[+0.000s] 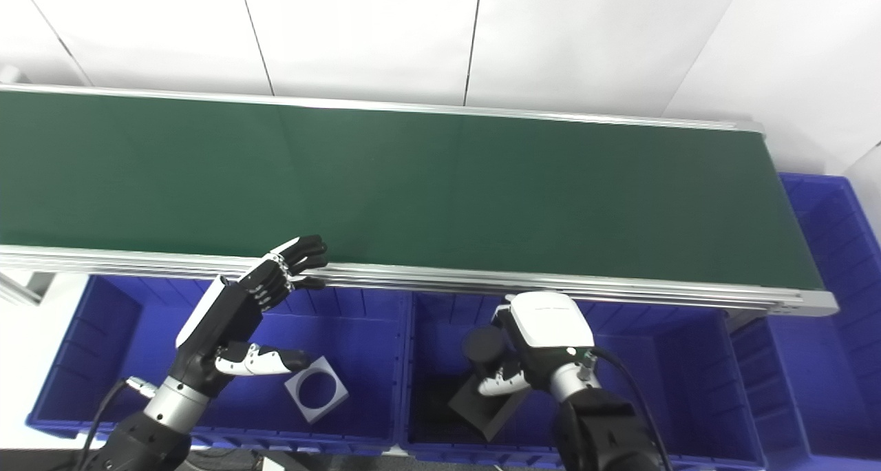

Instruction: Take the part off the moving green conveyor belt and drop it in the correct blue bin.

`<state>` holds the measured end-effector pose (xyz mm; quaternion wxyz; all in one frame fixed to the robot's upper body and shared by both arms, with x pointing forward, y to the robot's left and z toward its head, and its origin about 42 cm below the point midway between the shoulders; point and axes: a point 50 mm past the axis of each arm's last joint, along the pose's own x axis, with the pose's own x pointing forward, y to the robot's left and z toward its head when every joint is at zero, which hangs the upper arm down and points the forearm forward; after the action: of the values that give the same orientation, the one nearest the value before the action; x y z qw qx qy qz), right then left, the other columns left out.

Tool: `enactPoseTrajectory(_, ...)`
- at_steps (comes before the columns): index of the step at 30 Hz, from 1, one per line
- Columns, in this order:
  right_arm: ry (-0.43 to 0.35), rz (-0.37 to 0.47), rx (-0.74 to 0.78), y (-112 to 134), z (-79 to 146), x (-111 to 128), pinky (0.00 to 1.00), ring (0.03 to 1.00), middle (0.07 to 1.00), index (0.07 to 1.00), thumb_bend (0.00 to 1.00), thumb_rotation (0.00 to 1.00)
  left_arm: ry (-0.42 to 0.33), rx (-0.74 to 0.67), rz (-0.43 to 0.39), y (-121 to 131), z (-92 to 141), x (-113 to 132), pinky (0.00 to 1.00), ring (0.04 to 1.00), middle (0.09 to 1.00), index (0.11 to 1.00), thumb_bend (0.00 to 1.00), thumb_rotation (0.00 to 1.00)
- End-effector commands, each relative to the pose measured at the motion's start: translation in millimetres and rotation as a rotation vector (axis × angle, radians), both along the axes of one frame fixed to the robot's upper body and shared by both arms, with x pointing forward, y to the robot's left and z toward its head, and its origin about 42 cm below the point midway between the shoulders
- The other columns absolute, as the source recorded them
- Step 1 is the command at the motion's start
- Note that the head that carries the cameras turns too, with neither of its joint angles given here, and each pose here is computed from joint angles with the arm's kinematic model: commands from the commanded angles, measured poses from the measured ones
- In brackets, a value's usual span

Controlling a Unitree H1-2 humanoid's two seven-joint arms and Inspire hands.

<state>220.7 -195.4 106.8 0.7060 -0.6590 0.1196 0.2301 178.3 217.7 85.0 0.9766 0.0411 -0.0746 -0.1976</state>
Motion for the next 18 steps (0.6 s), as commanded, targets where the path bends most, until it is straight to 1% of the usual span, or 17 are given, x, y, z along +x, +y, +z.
enactPoseTrajectory(1, -0.083, -0.014, 0.045, 2.0, 13.2, -0.3, 1.0, 0.988, 0.935, 0.883, 0.72, 0.65, -0.059, -0.009, -0.01, 0.6, 14.4, 4.6, 0.74, 0.851, 0.884, 0.877, 0.91, 0.41)
enactPoseTrajectory(2, -0.094, -0.02, 0.061, 2.4, 13.7, -1.6, 1.0, 0.995, 0.963, 0.912, 0.74, 0.67, -0.057, -0.008, -0.01, 0.4, 14.6, 4.7, 0.74, 0.852, 0.885, 0.877, 0.91, 0.42)
enactPoseTrajectory(3, -0.112, -0.029, 0.084, 3.9, 14.8, -3.9, 1.0, 0.998, 0.972, 0.921, 0.75, 0.67, -0.054, -0.009, -0.009, 0.3, 15.0, 4.3, 0.74, 0.853, 0.886, 0.877, 0.91, 0.42)
enactPoseTrajectory(5, -0.159, -0.054, 0.162, 8.6, 18.5, -10.0, 1.0, 1.0, 0.988, 0.947, 0.77, 0.62, -0.052, -0.008, -0.012, 0.3, 15.3, 4.3, 0.74, 0.857, 0.888, 0.878, 0.92, 0.42)
enactPoseTrajectory(6, -0.199, -0.064, 0.233, 12.5, 20.5, -14.5, 1.0, 1.0, 0.994, 0.959, 0.77, 0.57, -0.052, -0.008, -0.015, 0.0, 15.1, 5.2, 0.74, 0.858, 0.889, 0.879, 0.92, 0.42)
enactPoseTrajectory(7, -0.234, -0.073, 0.322, 17.1, 21.9, -19.5, 0.95, 0.984, 0.987, 0.964, 0.76, 0.48, -0.053, -0.007, -0.018, -0.2, 14.6, 6.1, 0.74, 0.857, 0.89, 0.879, 0.91, 0.41)
enactPoseTrajectory(8, -0.258, -0.089, 0.411, 21.5, 22.4, -24.0, 0.94, 0.976, 0.985, 0.968, 0.75, 0.46, -0.056, -0.004, -0.02, -0.6, 13.9, 7.3, 0.74, 0.856, 0.89, 0.879, 0.9, 0.42)
enactPoseTrajectory(10, -0.274, -0.141, 0.605, 33.2, 21.2, -34.1, 0.89, 0.965, 0.983, 0.98, 0.73, 0.41, -0.058, 0.003, -0.018, -1.4, 11.1, 9.0, 0.74, 0.849, 0.884, 0.878, 0.9, 0.42)
enactPoseTrajectory(11, -0.278, -0.159, 0.666, 37.4, 20.4, -37.6, 0.87, 0.96, 0.982, 0.983, 0.72, 0.4, -0.058, 0.006, -0.017, -1.6, 10.0, 9.4, 0.73, 0.845, 0.88, 0.877, 0.9, 0.42)
enactPoseTrajectory(13, -0.306, -0.183, 0.774, 45.5, 16.3, -46.1, 0.86, 0.968, 0.989, 0.99, 0.71, 0.38, -0.054, 0.013, -0.016, -2.1, 7.2, 9.2, 0.73, 0.843, 0.879, 0.876, 0.9, 0.42)
enactPoseTrajectory(14, -0.327, -0.193, 0.808, 47.1, 14.5, -49.1, 0.85, 0.968, 0.991, 0.994, 0.7, 0.4, -0.05, 0.014, -0.016, -2.2, 6.0, 8.7, 0.72, 0.844, 0.879, 0.876, 0.89, 0.4)
enactPoseTrajectory(15, -0.351, -0.207, 0.879, 48.5, 13.0, -52.7, 0.85, 0.967, 0.99, 0.994, 0.69, 0.4, -0.042, 0.01, -0.017, -2.4, 4.3, 7.6, 0.72, 0.844, 0.879, 0.876, 0.89, 0.4)
enactPoseTrajectory(17, -0.379, -0.226, 0.985, 49.2, 10.0, -57.7, 0.87, 0.97, 0.977, 0.999, 0.69, 0.42, -0.034, 0.005, -0.018, -2.8, 1.8, 5.5, 0.73, 0.852, 0.882, 0.875, 0.89, 0.39)
enactPoseTrajectory(18, -0.386, -0.232, 1.024, 49.2, 8.6, -59.4, 0.84, 0.953, 0.973, 1.0, 0.68, 0.44, -0.033, 0.005, -0.018, -3.1, 0.9, 4.7, 0.73, 0.85, 0.883, 0.876, 0.89, 0.38)
